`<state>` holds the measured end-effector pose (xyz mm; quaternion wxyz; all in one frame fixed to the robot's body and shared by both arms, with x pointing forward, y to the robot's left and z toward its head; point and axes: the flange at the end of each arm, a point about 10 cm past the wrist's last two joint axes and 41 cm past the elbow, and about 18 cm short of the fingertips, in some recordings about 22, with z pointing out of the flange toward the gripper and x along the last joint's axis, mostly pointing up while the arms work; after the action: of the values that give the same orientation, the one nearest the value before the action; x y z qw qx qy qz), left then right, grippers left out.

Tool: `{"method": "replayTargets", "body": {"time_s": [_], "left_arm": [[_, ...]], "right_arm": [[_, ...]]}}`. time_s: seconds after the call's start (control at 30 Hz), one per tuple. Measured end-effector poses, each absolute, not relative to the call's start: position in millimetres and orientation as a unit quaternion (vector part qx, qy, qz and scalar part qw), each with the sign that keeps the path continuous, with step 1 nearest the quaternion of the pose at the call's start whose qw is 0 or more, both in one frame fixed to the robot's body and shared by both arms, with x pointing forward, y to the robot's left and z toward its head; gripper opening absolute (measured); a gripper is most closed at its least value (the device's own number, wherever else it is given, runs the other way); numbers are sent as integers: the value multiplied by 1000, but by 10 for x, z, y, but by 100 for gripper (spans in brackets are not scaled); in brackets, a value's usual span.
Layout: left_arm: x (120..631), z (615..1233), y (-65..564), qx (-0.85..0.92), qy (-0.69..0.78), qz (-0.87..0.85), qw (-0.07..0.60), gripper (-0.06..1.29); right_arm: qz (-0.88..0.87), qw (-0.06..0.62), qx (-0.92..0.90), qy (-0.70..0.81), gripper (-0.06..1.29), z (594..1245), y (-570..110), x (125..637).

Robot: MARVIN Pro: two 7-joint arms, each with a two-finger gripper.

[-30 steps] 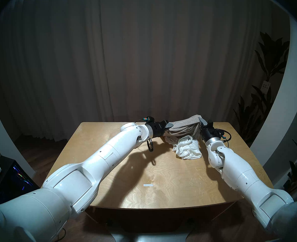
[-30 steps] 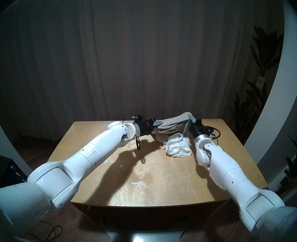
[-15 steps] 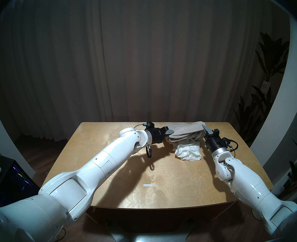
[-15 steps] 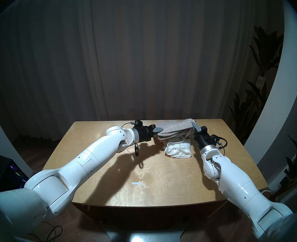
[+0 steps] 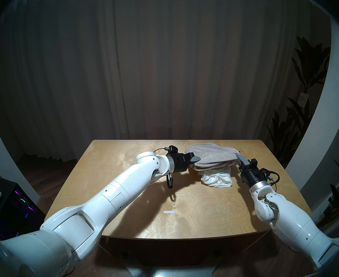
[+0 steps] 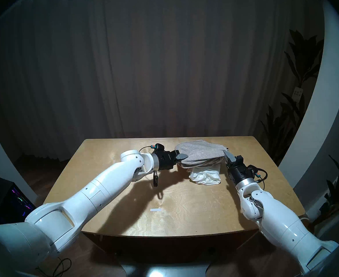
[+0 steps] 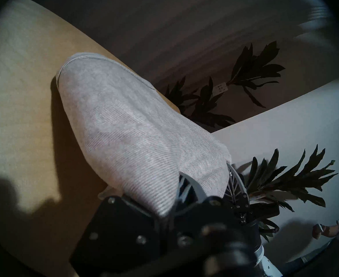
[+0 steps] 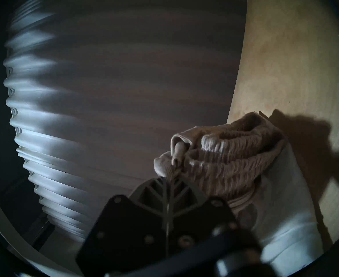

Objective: Fold pants twice and stack them

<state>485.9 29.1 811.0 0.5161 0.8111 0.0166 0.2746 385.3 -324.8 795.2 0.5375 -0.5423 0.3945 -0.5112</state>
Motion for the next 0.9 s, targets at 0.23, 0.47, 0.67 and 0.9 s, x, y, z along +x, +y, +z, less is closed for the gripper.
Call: {"method": "replayTargets", "body": {"time_s": [0.23,0.47,0.67,0.9], "left_arm": [[4784,7889,510,839,36,267,472,21],[4728,7825,687,852,60,268,446,121],[4684,7863,781,851,73,278,439,123],[4668,7953,866,846,82,292,438,123]], "right_arm": [[-515,510,-566,393,-3,7849,-3451,3614],[-511,497,-585,387,-3,7819,-3535,3405],[-494,492,-600,392,14,7806,-3493,3280],[-482,477,-616,402,73,7820,-3461,3224]]}}
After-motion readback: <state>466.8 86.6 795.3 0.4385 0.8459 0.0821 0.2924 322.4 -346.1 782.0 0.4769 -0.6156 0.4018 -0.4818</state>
